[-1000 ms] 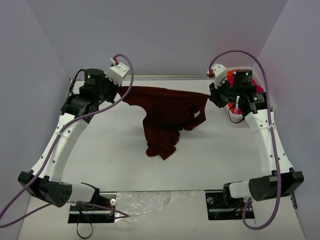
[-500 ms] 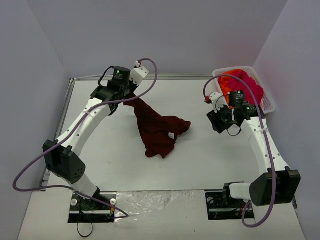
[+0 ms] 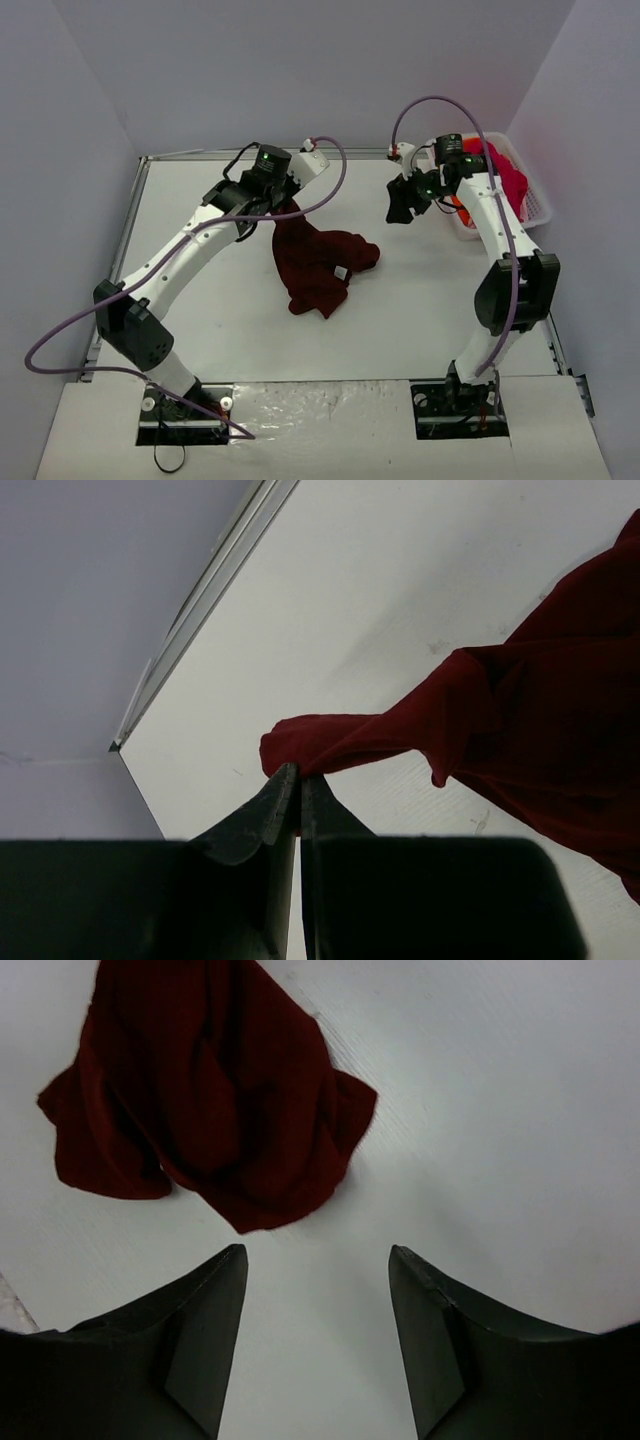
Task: Fold and stack the t-shirts
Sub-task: Flatten out the tshirt
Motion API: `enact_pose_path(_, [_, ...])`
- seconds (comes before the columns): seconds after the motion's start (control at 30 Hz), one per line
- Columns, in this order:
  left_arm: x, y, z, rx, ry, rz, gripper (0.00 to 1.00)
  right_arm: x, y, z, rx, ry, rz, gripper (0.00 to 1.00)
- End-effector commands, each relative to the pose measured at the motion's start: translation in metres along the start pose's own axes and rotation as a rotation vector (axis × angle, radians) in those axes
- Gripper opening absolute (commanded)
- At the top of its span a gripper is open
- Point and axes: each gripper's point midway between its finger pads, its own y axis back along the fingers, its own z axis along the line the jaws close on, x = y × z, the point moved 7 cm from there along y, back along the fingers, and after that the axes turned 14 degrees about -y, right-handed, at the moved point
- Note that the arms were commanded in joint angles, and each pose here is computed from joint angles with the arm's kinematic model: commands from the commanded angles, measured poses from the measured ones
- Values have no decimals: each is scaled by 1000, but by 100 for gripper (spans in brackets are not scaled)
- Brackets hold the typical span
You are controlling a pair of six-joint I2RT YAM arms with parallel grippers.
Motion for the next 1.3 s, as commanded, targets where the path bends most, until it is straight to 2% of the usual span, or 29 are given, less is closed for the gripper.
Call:
enact_pose_path(0.0, [-16, 26, 24, -68, 51, -43, 2, -13, -25, 32, -255, -50, -15, 55])
enact_pose_path(0.03, [-17, 23, 24, -64, 85, -36, 2, -14, -34, 38, -311, -32, -20, 60])
enact_pose_path(0.1, [-28, 30, 37, -85, 145, -70, 2, -13, -49, 55, -362, 4, -20, 63])
enact_pose_path(0.17, [-33, 26, 38, -39, 236, -96, 2, -10, -70, 68, -296, 75, -23, 65])
enact_pose_path(0.27, [-50, 22, 42, 42, 353, -149, 2, -4, -90, 89, -185, 256, -99, 67])
enact_pose_path(0.3, [-50, 22, 43, 45, 354, -151, 2, -4, -92, 94, -186, 258, -94, 67])
enact_pose_path(0.47, [-61, 10, 30, 196, 423, -191, 2, -22, -88, 114, -104, 319, -242, 67])
enact_pose_path(0.73, [-71, -1, 6, 367, 494, -239, 2, -46, -60, 128, -13, 325, -385, 67])
enact_pose_path(1.03, [-88, 7, -1, 442, 503, -292, 2, -59, -73, 121, 61, 322, -376, 61])
enact_pose_path(1.27, [-90, 13, -13, 494, 448, -318, 2, -83, -63, 122, 92, 322, -418, 59])
